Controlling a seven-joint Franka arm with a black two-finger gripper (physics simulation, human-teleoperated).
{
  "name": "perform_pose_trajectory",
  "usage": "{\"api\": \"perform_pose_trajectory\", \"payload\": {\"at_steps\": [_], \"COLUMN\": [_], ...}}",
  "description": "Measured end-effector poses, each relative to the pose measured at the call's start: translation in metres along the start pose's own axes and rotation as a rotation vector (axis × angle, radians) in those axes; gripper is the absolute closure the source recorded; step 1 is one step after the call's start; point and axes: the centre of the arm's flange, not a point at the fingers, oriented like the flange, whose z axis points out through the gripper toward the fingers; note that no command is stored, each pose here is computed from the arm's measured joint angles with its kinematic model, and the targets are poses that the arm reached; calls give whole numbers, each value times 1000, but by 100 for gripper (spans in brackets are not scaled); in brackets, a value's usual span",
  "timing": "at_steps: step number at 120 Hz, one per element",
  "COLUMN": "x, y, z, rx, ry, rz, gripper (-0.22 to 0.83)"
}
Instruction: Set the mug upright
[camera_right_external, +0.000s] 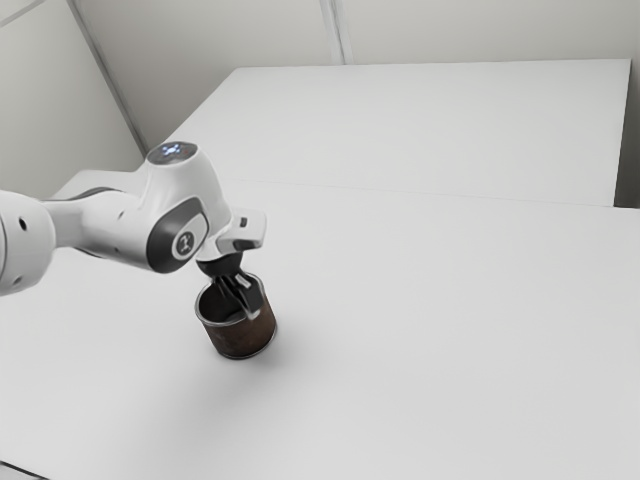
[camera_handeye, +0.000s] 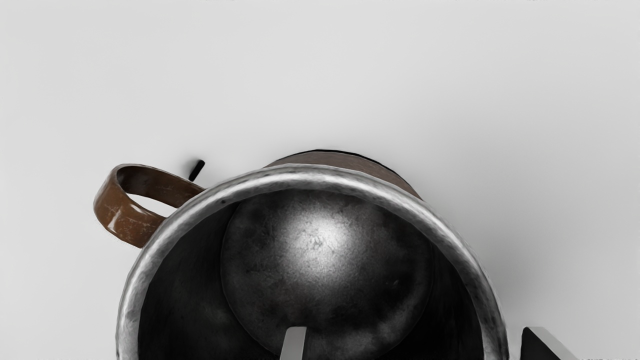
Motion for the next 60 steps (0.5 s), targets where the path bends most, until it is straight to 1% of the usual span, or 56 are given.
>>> {"api": "perform_pose_trajectory", "payload": {"at_steps": [13,21,30,38,60], "x": [6,18,37,51,71], "y": [-7,-11,-14,-19,-49], "z": [-23,-43,-80,-107,-192], "rx": [-21,-46,-62,-84,-108], "ry": [15,32,63,73,112], "rz": [-66,-107,-147,-177,-241], "gripper": [9,6,4,3,1]}}
